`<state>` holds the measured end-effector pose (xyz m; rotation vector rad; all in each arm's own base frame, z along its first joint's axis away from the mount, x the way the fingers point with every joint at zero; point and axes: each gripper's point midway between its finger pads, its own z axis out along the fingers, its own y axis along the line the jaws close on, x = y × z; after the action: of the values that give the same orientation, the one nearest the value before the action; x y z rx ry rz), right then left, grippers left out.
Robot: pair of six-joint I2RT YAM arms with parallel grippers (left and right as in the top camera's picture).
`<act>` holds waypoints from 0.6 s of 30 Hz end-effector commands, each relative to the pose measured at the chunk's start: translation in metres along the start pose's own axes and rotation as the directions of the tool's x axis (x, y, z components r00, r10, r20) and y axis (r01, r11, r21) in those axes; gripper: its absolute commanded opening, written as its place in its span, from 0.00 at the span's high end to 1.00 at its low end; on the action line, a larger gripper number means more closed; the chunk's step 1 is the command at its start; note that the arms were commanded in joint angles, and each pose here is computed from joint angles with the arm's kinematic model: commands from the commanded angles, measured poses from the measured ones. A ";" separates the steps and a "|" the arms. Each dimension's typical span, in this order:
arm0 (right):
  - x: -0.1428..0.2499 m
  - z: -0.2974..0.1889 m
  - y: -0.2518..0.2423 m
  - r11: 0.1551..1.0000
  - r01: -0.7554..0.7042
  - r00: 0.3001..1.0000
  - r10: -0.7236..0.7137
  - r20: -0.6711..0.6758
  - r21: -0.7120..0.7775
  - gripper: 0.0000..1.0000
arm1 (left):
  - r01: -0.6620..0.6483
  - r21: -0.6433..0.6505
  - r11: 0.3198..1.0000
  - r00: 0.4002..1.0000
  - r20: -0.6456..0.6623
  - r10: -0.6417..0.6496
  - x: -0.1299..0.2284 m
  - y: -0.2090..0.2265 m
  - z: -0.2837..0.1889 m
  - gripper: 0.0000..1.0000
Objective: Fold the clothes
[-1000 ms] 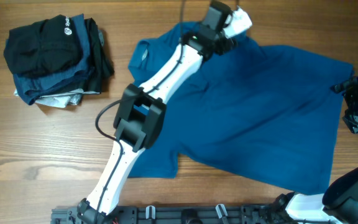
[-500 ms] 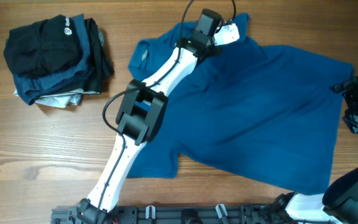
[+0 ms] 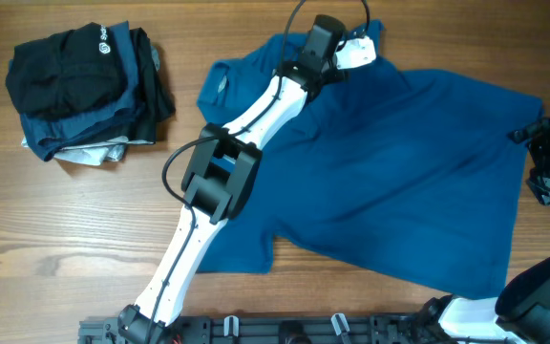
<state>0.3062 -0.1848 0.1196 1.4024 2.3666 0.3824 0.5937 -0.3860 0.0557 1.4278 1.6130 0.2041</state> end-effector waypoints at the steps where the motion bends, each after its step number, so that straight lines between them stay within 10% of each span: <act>1: -0.004 -0.009 0.009 0.999 0.019 1.000 -0.019 0.023 -0.028 0.01 | -0.026 0.018 0.999 0.999 0.037 0.025 -0.003 -0.025 0.016 0.27; 12: -0.004 -0.009 0.009 0.999 0.019 1.000 -0.018 0.023 -0.028 0.01 | -0.027 -0.017 0.999 0.995 0.101 0.028 -0.030 -0.026 0.014 0.31; 18: -0.004 -0.009 0.009 0.999 0.019 1.000 -0.019 0.023 -0.028 0.00 | -0.027 -0.016 0.999 0.994 0.102 0.029 -0.031 -0.026 0.014 0.67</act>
<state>0.3061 -0.1848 0.1196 1.4028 2.3669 0.3820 0.5856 -0.4204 0.0507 1.4141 1.5163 0.1755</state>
